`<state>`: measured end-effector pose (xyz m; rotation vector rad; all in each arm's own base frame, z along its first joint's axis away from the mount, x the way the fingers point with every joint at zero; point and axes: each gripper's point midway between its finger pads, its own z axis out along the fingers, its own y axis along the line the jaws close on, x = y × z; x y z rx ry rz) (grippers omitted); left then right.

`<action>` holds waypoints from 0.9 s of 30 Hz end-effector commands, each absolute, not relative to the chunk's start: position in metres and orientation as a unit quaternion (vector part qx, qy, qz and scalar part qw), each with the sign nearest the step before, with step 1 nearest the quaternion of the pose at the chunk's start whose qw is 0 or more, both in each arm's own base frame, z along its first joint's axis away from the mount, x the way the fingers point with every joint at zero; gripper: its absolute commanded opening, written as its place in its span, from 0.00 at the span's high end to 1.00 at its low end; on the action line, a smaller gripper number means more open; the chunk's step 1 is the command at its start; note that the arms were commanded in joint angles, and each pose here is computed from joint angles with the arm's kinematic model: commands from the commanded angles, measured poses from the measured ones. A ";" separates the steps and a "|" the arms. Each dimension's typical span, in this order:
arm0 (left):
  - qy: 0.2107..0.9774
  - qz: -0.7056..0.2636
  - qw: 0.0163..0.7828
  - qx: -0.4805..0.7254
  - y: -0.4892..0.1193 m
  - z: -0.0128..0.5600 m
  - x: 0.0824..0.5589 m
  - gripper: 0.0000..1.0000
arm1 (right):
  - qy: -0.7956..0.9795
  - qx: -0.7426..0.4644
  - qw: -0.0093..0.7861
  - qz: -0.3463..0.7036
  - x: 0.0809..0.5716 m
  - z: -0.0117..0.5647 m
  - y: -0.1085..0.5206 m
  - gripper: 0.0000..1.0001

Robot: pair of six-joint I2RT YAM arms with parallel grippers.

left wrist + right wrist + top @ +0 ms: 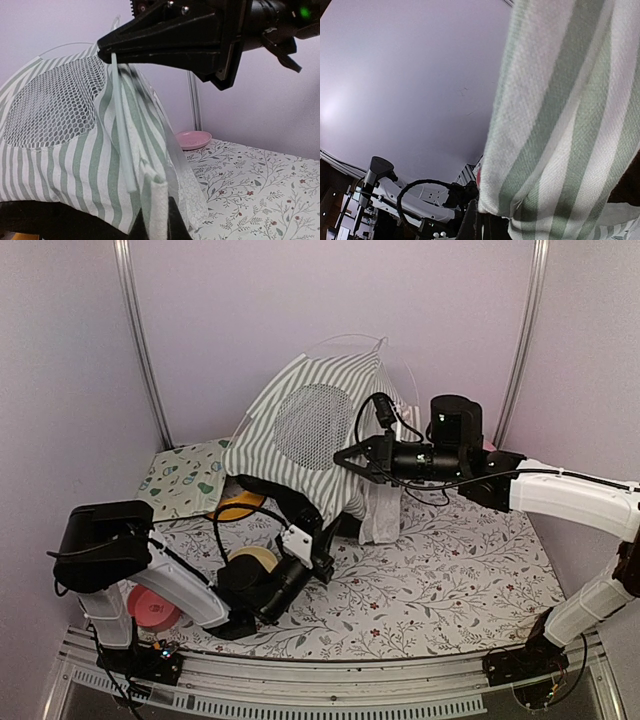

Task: Set up the pet tent
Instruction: Insert the tent pole into the pole socket of the pet tent.

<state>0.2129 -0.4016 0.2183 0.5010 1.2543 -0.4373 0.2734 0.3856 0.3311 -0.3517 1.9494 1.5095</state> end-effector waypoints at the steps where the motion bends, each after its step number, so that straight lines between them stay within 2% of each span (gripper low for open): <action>1: 0.567 -0.214 0.727 0.324 -0.419 0.175 0.165 1.00 | 0.606 -0.035 0.537 0.585 0.332 0.449 0.329 1.00; 27: 0.573 -0.224 0.724 0.314 -0.415 0.173 0.166 1.00 | 0.617 -0.011 0.555 0.558 0.344 0.438 0.294 1.00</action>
